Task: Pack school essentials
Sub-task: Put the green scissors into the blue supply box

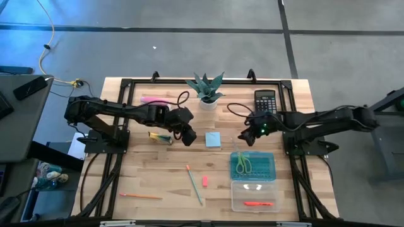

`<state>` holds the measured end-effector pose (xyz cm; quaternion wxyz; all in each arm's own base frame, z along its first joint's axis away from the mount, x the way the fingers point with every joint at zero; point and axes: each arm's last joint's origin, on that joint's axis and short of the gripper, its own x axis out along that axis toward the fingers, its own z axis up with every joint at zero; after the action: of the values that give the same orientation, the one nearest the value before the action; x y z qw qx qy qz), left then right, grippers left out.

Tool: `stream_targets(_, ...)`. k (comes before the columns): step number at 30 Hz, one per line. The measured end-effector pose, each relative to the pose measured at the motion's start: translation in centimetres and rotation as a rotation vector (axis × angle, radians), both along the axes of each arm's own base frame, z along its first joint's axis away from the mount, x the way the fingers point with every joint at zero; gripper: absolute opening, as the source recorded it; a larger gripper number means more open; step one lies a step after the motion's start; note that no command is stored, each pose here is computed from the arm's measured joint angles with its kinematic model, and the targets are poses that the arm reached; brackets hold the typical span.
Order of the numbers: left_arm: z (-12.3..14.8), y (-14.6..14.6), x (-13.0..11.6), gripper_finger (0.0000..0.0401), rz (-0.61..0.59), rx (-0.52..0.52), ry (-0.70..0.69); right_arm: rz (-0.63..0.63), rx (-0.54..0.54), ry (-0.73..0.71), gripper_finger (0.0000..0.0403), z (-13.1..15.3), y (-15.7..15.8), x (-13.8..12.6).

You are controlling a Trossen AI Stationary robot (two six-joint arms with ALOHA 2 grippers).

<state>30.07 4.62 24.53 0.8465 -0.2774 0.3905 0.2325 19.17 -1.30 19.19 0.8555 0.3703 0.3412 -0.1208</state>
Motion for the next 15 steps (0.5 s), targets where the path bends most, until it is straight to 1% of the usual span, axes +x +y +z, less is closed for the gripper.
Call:
stream_targets(2, 0.0, 0.0, 0.0, 0.0172, -0.001, 0.001, 0.001, 0.022, 0.019, 0.005, 0.0173, -0.4, 0.0, 0.4)
stream_targets(7, 0.0, 0.0, 0.0, 0.0172, -0.002, 0.0, 0.001, 0.049, 0.019, 0.069, 0.0173, -1.7, 0.0, 1.1)
stream_targets(10, 0.0, 0.0, 0.0, 0.0172, -0.002, 0.0, 0.003, 0.085, 0.03, 0.064, 0.0173, -2.2, 0.0, 1.8)
stream_targets(15, 0.0, 0.0, 0.0, 0.0172, -0.002, 0.0, 0.002, 0.093, 0.034, 0.109, 0.0173, -3.4, 0.0, 2.3)
